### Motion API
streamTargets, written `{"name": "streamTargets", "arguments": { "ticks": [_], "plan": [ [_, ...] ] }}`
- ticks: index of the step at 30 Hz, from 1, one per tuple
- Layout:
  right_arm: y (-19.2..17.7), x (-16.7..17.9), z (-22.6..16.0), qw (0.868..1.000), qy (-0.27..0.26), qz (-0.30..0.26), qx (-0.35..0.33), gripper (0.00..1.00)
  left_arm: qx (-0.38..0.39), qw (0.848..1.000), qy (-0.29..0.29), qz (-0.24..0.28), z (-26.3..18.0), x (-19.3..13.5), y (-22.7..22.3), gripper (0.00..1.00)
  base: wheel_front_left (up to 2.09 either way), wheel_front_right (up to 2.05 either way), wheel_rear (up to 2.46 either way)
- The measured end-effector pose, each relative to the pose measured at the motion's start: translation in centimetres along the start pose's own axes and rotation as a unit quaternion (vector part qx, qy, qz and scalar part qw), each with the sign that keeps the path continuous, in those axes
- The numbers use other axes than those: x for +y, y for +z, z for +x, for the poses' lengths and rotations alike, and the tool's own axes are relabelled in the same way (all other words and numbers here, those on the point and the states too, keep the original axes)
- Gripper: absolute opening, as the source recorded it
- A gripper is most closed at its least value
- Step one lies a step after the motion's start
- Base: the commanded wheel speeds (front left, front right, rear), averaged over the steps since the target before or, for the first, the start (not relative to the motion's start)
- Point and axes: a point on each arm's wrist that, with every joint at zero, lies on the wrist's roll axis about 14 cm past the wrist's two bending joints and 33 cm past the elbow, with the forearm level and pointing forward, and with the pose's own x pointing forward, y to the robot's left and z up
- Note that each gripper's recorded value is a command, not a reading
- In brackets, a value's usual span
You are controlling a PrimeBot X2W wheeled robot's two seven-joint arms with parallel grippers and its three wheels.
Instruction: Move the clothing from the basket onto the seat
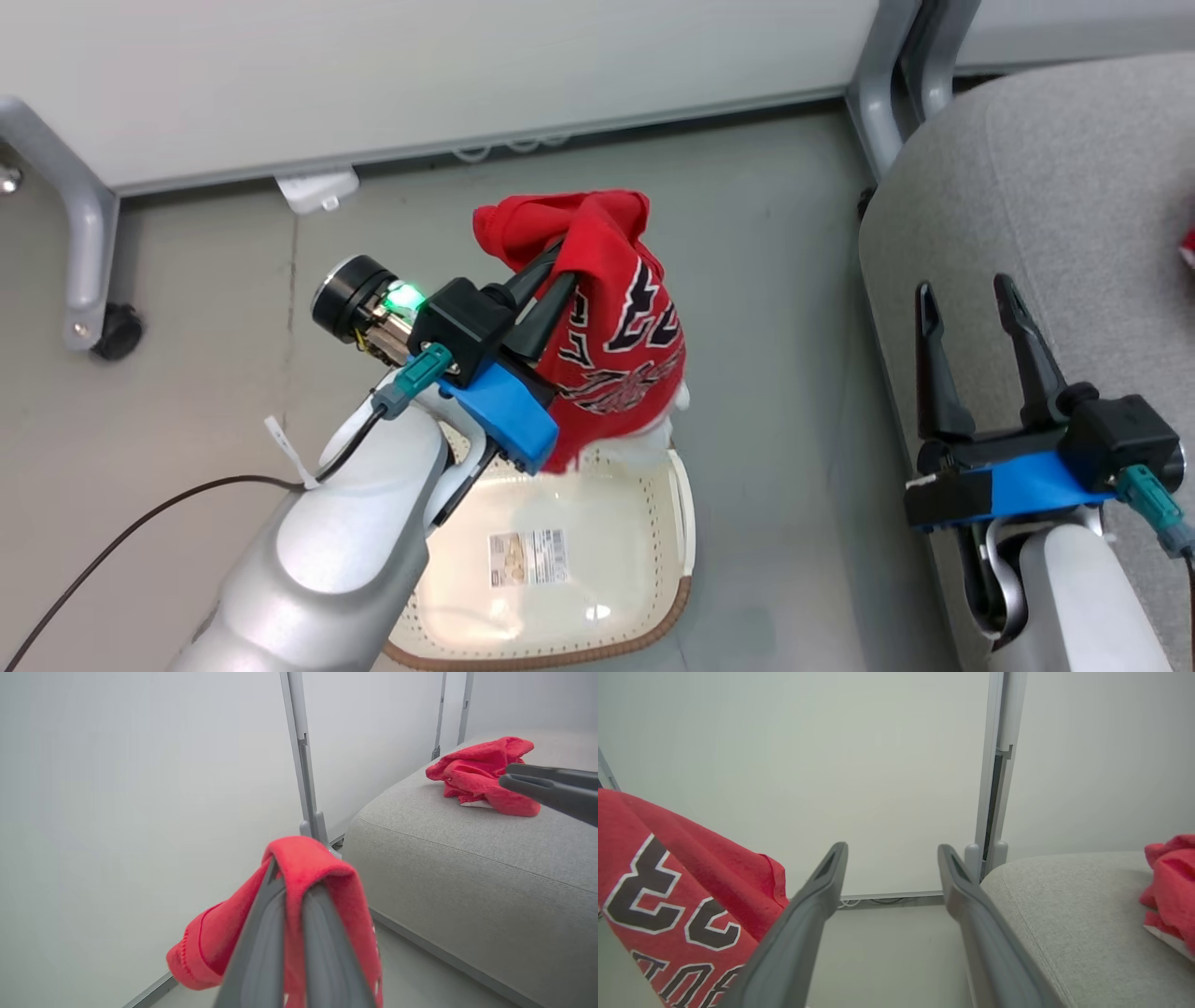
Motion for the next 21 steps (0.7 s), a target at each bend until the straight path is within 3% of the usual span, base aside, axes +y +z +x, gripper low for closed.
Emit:
{"name": "streamTargets", "arguments": {
  "ticks": [10, 21],
  "plan": [
    [2.0, 0.7, -3.2, 1.000, 0.000, 0.010, -0.013, 1.00, -0.057, 0.997, -0.022, 0.044, -0.6, -2.0, 6.9, 0.00, 0.00, 0.00, 0.00],
    [3.7, 1.7, -4.7, 0.999, 0.010, 0.015, -0.032, 1.00, -0.078, 0.995, -0.034, 0.057, -1.5, -3.6, 9.8, 0.00, 0.00, 0.00, 0.00]
  ]
}}
